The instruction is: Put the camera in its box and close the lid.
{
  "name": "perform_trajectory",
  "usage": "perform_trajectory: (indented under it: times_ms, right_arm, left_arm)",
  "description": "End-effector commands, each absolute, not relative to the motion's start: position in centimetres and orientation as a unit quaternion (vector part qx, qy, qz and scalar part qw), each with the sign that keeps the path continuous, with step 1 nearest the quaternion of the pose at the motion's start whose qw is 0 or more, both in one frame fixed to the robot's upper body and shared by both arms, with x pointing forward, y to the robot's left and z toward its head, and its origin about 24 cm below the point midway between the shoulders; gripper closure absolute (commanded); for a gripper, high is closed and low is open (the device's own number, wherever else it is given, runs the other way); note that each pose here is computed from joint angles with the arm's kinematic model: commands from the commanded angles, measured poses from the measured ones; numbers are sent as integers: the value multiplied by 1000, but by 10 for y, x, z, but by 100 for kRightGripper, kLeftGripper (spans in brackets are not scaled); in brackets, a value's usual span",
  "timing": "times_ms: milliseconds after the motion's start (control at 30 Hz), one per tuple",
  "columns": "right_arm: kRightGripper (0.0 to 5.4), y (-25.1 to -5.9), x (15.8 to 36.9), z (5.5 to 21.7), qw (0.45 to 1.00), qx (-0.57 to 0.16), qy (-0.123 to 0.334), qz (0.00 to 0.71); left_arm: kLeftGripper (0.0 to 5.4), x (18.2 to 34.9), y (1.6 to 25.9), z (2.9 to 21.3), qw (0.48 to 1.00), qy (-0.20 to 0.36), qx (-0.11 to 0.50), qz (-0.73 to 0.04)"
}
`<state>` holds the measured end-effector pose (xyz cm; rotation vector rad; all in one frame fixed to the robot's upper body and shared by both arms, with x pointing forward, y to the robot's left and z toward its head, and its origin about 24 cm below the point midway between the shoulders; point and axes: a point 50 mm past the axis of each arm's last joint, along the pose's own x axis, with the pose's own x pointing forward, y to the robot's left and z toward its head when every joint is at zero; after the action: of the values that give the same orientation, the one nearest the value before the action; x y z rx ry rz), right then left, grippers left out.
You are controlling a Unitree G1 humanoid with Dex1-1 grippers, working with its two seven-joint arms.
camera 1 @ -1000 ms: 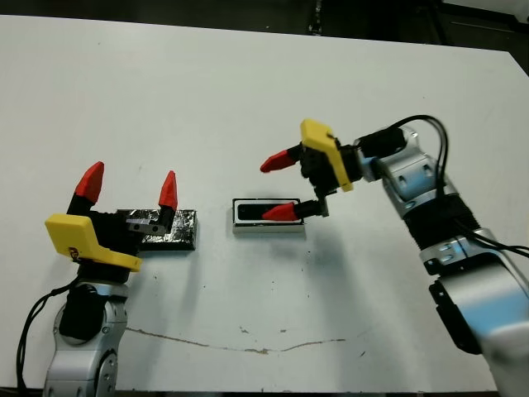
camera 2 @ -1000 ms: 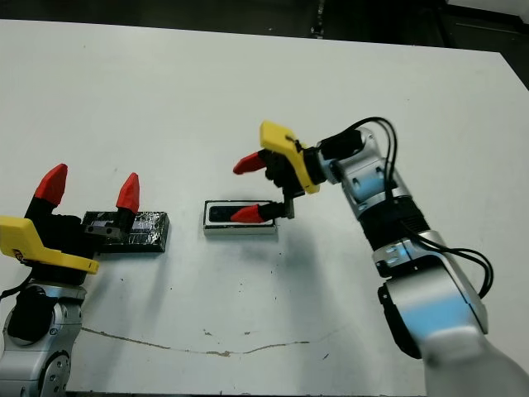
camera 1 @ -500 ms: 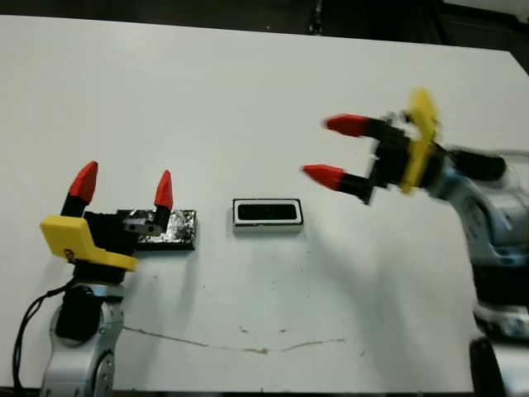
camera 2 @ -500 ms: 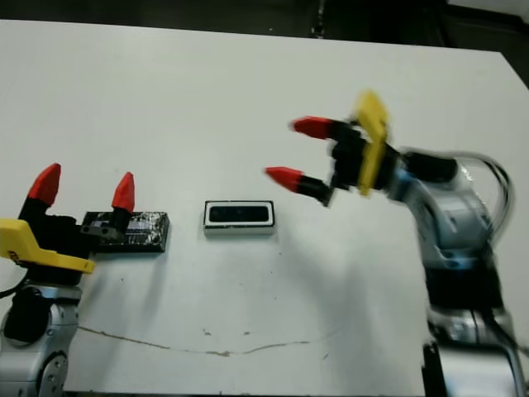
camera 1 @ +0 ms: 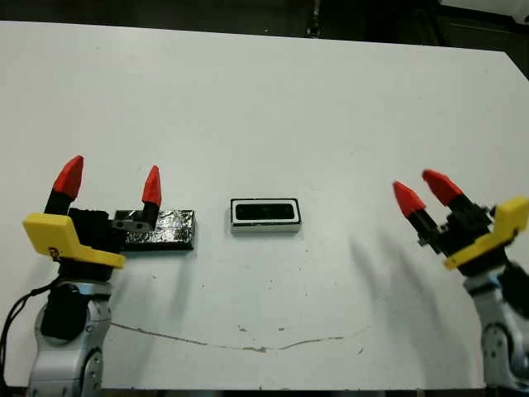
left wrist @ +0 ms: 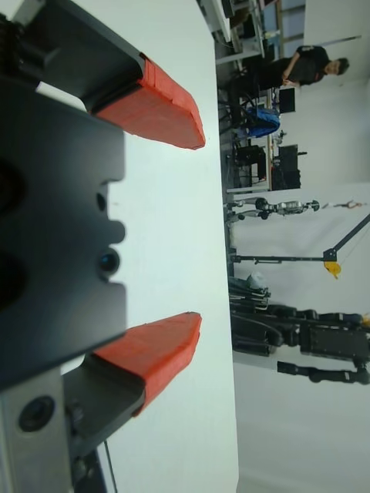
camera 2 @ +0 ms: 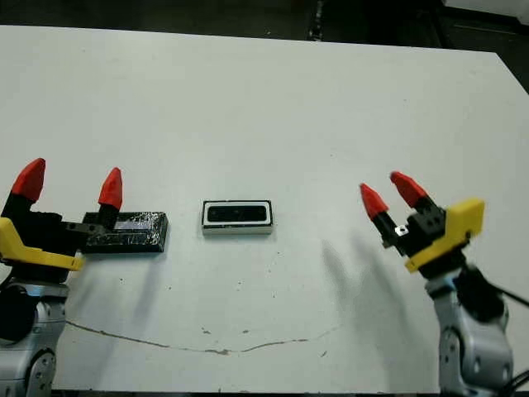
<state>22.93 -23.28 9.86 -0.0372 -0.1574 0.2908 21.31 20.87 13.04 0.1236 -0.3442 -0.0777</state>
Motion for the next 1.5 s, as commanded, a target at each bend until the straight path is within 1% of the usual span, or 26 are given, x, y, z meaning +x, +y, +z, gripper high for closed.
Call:
perform_trajectory:
  times_ms: [33, 133, 233, 367, 433, 500, 533, 600, 667, 733, 800, 867, 1000, 1100, 1200, 1267, 1500]
  right_arm:
    - [340, -231, 225, 91, 989, 3, -65, 136]
    - [389, -228, 228, 88, 987, 12, -68, 145]
    - [438, -226, 229, 89, 987, 21, -70, 144]
    - [502, -226, 230, 90, 988, 15, -73, 138]
    - [537, -225, 230, 90, 989, 10, -67, 134]
    - [539, -225, 229, 89, 989, 8, -60, 133]
    - [539, -225, 229, 89, 989, 8, -58, 133]
    - [539, -225, 229, 88, 990, 10, -57, 132]
    - [539, -225, 230, 88, 990, 15, -55, 131]
    - [539, -226, 230, 87, 989, 16, -55, 133]
    - [539, -225, 230, 86, 989, 22, -52, 136]
    - [539, -225, 230, 86, 989, 28, -48, 140]
    - [539, -225, 231, 85, 988, 37, -44, 144]
    - [539, -227, 231, 85, 989, 30, -42, 142]
    - [539, -226, 230, 84, 989, 35, -40, 141]
    - [539, -227, 230, 84, 988, 34, -40, 143]
    - [539, -227, 230, 83, 989, 29, -40, 141]
  left_arm:
    - [0, 216, 214, 139, 980, -174, 82, -56]
    - [0, 220, 218, 148, 977, -177, 94, -73]
    - [0, 223, 223, 158, 973, -173, 109, -103]
    - [0, 228, 232, 174, 959, -150, 157, -184]
    - [0, 231, 238, 182, 949, -122, 156, -246]
    - [0, 238, 246, 187, 932, -87, 131, -326]
    - [0, 241, 250, 190, 921, -74, 126, -361]
    - [0, 251, 260, 195, 893, -29, 118, -433]
    - [0, 258, 267, 198, 871, -3, 119, -476]
    - [0, 263, 269, 198, 852, 10, 123, -510]
    - [0, 267, 269, 199, 837, 24, 133, -530]
    - [0, 271, 268, 198, 826, 49, 128, -546]
    - [0, 277, 264, 195, 799, 71, 120, -585]
    - [0, 281, 261, 193, 776, 92, 119, -613]
    - [0, 282, 257, 193, 761, 109, 132, -626]
    - [0, 281, 253, 195, 753, 116, 151, -630]
    - [0, 279, 245, 198, 736, 133, 185, -637]
